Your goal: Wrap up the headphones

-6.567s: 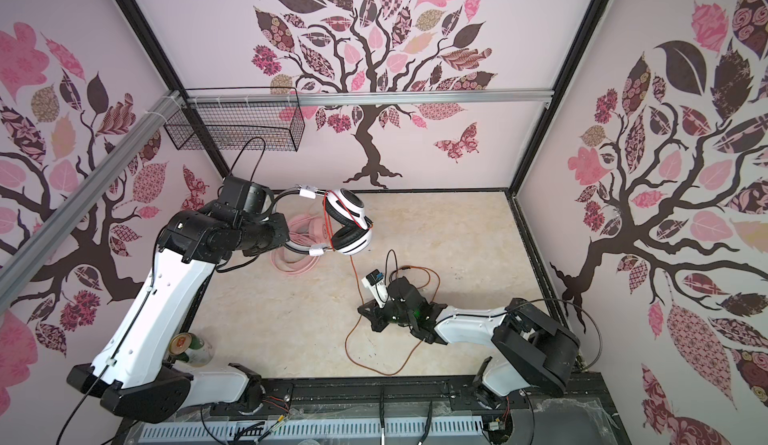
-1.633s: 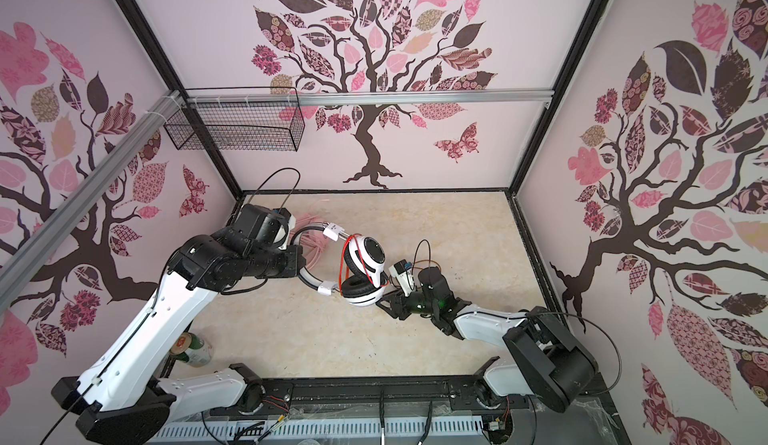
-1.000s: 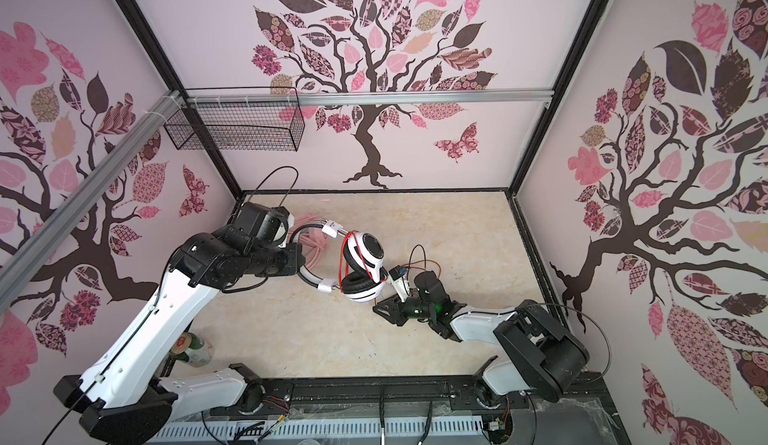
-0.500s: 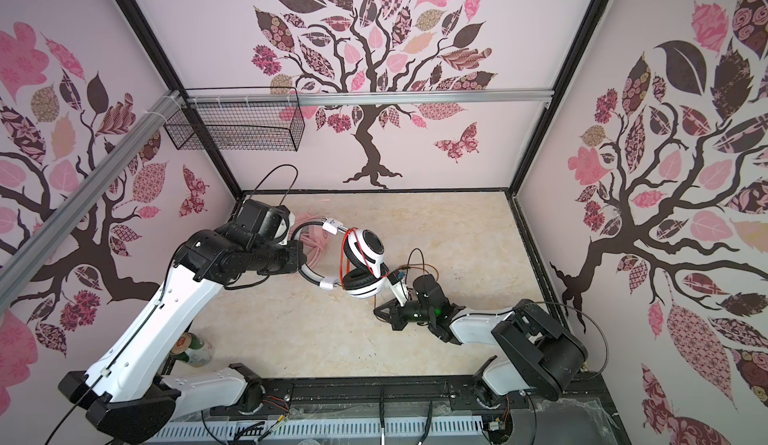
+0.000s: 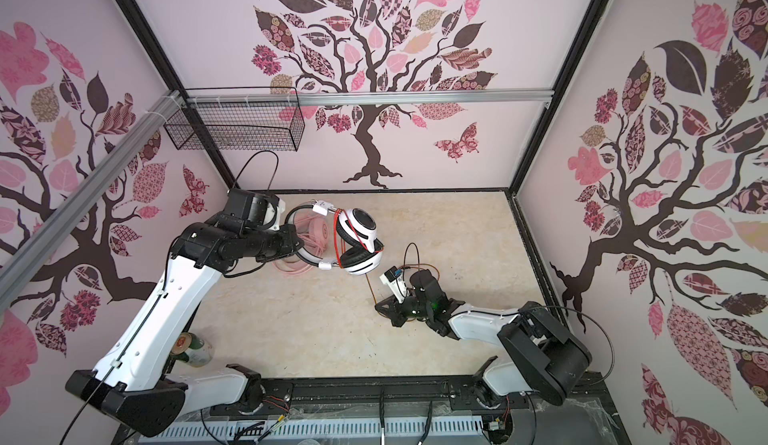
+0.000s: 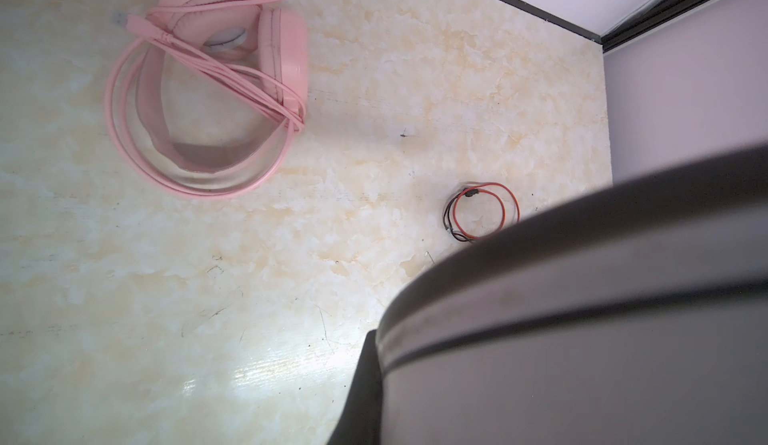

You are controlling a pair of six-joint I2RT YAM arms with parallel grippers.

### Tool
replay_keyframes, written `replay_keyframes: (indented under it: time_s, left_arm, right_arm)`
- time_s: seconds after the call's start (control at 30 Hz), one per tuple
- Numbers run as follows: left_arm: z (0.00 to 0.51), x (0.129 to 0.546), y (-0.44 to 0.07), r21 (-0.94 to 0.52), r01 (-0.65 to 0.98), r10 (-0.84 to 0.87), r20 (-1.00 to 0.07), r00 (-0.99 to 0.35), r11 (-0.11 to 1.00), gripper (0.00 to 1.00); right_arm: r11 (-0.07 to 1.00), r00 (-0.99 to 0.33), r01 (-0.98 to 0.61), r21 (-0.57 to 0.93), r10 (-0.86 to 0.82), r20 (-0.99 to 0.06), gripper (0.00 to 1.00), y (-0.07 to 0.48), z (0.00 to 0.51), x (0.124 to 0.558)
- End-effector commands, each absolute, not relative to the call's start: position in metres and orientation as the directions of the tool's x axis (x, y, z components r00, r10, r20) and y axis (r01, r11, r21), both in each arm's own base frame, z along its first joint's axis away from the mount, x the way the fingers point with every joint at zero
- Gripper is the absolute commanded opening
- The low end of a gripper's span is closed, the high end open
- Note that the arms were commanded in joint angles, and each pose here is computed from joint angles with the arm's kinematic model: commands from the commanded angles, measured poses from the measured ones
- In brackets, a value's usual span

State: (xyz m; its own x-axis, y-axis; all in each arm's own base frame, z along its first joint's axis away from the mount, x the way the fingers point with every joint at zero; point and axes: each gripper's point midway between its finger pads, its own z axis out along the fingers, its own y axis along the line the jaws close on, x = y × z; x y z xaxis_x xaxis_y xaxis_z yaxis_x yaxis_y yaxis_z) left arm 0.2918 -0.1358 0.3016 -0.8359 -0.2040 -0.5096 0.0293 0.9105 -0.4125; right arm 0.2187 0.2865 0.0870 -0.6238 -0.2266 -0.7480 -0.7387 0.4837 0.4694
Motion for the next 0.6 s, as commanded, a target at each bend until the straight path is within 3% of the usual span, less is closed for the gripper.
replay_keyframes:
  time_s: [0.0, 0.17, 0.23, 0.57]
  left_arm:
    - [0.34, 0.304, -0.152, -0.512, 0.108, -0.25, -0.579, -0.776, 0.852, 0.0]
    - [0.331, 0.298, -0.148, -0.502, 0.098, -0.244, -0.57, -0.784, 0.859, 0.0]
    - [0.329, 0.296, -0.147, -0.5, 0.093, -0.242, -0.565, -0.789, 0.861, 0.0]
    - [0.329, 0.29, -0.144, -0.49, 0.098, -0.235, -0.573, -0.785, 0.866, 0.0]
  right_arm:
    - [0.55, -0.614, -0.731, 0.405, -0.271, -0.741, 0.21, 0.279, 0.077, 0.227]
    - [0.599, -0.588, -0.715, 0.361, -0.236, -0.773, 0.39, 0.275, 0.084, 0.241]
    - [0.601, -0.579, -0.716, 0.356, -0.226, -0.784, 0.42, 0.275, 0.089, 0.244]
    - [0.525, -0.578, -0.751, 0.401, -0.228, -0.783, 0.42, 0.295, 0.098, 0.243]
